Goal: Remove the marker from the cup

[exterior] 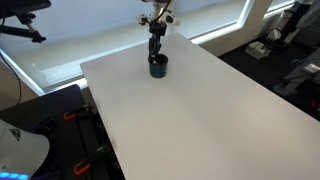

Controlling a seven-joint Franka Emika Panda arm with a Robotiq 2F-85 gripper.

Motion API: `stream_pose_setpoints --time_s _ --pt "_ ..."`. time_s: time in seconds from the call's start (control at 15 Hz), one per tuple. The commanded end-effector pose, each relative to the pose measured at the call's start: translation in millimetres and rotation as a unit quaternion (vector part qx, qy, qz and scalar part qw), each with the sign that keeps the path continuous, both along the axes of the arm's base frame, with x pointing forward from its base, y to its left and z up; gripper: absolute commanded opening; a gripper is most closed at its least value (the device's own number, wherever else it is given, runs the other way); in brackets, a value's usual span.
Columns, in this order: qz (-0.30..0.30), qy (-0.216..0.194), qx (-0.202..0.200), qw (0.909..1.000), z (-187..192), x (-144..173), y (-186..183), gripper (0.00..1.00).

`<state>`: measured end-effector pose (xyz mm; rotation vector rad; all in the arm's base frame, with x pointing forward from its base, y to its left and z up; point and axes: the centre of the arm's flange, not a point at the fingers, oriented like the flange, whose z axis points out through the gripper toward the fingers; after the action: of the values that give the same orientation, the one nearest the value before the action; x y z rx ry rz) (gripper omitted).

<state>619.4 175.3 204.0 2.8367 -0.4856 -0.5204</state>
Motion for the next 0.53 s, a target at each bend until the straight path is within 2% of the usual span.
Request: stream_pose_setpoints --time_s 0.0,0.07,0.47 --pt "0.008 -0.008 -0.004 0.9999 -0.2 3.1 1.3 0.01" --pt "0.009 -0.010 -0.005 0.9999 -0.6 2.8 1.7 0.04" --pt "0.009 -0.019 -0.005 0.9998 8.6 3.3 3.5 0.05"
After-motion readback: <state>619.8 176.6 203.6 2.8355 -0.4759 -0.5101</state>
